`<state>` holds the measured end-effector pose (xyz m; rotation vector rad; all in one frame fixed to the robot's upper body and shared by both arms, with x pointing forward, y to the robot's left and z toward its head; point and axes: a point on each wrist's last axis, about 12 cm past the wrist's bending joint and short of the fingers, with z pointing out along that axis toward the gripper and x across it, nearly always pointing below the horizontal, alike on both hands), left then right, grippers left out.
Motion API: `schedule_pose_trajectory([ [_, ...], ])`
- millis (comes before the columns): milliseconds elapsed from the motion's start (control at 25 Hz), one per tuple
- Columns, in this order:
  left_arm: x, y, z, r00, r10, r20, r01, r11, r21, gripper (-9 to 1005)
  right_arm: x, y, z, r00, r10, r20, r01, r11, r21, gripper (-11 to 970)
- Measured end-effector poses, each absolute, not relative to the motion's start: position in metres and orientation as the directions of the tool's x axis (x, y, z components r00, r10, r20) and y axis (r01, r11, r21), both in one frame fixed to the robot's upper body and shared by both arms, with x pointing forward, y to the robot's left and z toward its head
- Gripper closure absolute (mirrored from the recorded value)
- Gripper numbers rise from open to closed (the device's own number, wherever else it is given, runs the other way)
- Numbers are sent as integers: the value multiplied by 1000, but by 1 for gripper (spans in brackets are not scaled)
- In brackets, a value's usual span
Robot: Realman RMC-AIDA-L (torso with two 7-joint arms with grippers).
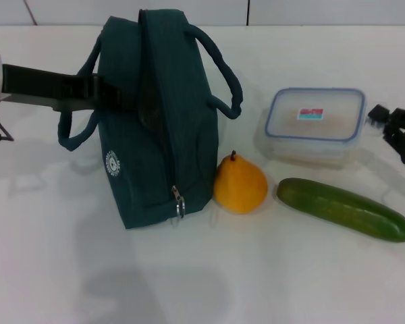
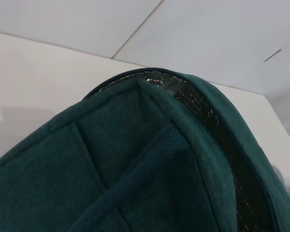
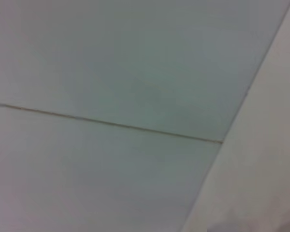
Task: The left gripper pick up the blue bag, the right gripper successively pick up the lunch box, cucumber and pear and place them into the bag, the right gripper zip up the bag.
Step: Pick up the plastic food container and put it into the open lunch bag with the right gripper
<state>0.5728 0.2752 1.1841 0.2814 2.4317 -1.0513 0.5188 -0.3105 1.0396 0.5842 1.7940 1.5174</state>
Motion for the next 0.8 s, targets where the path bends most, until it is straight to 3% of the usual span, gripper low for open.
schedule_pose_trajectory([
  [800, 571, 273, 1187, -856, -9, -518, 388, 650, -653, 954, 492, -337, 1053, -522, 839, -156, -211, 50, 976, 864],
])
